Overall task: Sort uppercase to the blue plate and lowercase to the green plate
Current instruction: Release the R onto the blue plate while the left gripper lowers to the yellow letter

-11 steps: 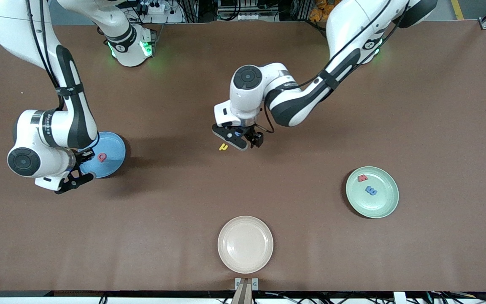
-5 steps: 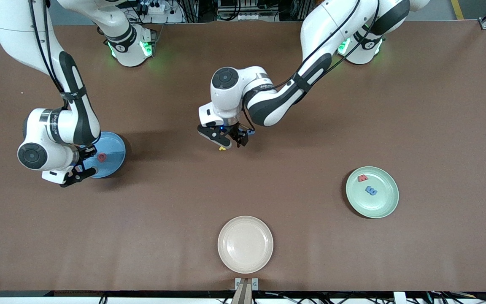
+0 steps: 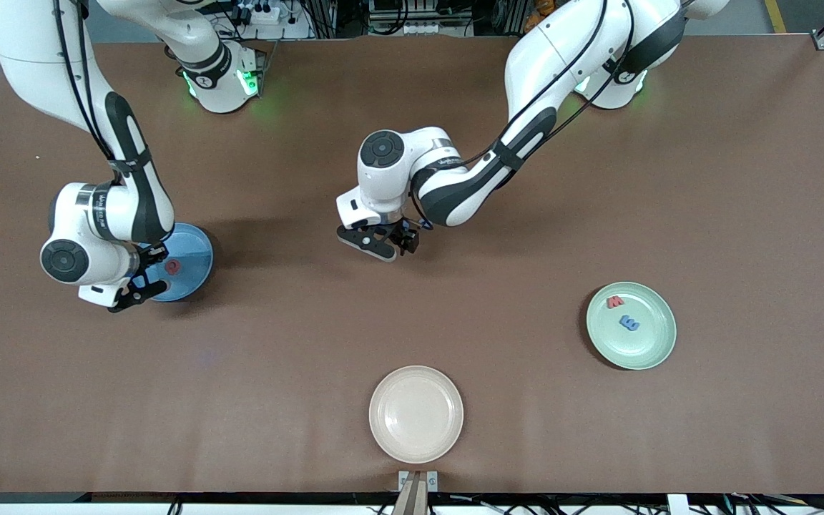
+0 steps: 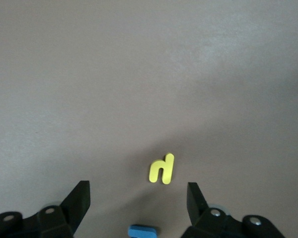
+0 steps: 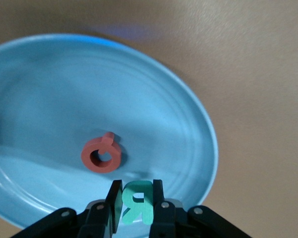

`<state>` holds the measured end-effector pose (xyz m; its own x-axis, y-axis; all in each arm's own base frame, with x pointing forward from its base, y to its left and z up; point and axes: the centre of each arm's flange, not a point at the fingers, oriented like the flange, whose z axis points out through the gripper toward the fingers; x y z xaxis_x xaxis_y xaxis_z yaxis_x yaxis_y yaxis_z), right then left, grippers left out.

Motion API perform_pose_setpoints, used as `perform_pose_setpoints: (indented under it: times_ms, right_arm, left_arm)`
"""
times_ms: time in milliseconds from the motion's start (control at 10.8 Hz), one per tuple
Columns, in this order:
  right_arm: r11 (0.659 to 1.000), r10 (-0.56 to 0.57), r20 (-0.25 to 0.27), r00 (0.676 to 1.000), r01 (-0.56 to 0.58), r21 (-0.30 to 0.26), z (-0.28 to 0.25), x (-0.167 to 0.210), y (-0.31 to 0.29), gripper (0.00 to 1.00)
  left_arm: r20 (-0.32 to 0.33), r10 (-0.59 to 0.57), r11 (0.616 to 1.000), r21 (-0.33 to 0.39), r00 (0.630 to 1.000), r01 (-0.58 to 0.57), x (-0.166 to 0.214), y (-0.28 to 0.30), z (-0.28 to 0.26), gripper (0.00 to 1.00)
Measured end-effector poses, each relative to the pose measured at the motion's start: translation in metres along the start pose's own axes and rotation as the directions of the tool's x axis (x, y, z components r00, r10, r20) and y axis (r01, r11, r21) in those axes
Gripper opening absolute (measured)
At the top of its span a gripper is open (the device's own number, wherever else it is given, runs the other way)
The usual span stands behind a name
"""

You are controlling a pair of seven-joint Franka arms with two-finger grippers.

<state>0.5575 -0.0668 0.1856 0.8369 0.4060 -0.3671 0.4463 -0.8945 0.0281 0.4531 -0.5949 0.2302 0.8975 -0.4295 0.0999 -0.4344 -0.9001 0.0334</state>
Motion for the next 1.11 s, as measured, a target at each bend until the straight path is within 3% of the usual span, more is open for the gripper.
perform_pose_setpoints:
  times_ms: [369,647,1108]
  right_arm:
    - [1.000,0.001,0.000,1.000,-0.001,0.001,0.004,-0.001,0.000,0.35]
    - [1.000,0.001,0.000,1.000,-0.001,0.000,0.004,-0.001,0.000,0.72]
    - [0.999,0.019,0.018,1.000,-0.019,0.029,-0.018,0.004,0.004,0.75]
  left_arm:
    - [-0.003,-0.016,1.000,0.020,1.000,0.016,-0.002,0.015,0.022,0.80]
    - [0.003,-0.023,1.000,0.020,1.000,0.023,-0.003,0.017,0.030,0.75]
    - [-0.003,-0.027,0.999,0.042,1.000,0.027,-0.007,0.016,0.047,0.73]
